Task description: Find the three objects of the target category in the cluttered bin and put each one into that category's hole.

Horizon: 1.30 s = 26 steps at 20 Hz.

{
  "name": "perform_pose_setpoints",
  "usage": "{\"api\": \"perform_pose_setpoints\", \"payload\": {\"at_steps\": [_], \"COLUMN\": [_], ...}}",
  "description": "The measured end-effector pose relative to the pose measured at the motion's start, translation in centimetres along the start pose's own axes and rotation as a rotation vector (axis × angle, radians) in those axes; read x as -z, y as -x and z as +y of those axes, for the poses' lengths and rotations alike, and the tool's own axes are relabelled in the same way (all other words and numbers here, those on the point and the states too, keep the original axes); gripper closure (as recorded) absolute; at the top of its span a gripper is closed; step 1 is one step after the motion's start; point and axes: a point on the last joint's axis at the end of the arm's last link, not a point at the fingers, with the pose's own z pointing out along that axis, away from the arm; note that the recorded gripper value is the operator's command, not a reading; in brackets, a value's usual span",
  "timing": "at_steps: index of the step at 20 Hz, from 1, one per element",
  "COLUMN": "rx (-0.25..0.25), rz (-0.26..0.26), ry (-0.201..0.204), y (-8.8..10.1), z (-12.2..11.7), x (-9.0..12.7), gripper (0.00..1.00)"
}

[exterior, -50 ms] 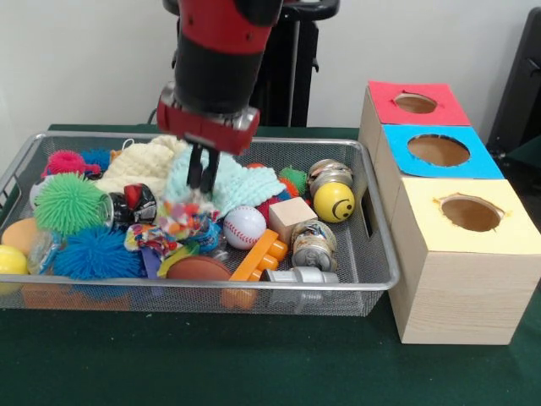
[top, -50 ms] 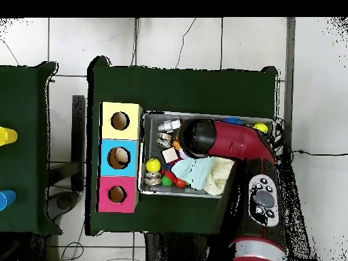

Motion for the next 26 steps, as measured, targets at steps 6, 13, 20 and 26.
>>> {"api": "perform_pose_setpoints", "payload": {"at_steps": [6, 13, 20, 26], "rx": [-0.030, -0.030, -0.017, -0.007], "rz": [0.037, 0.040, 0.048, 0.066], "ry": [0.028, 0.064, 0.085, 0.095], "y": [-1.2, -2.2, -2.8, -3.4], "z": [0.3, 2.7, 4.9, 6.2], "x": [4.6, 8.4, 10.1, 10.6], "gripper": [1.00, 1.00, 1.00, 1.00]}}
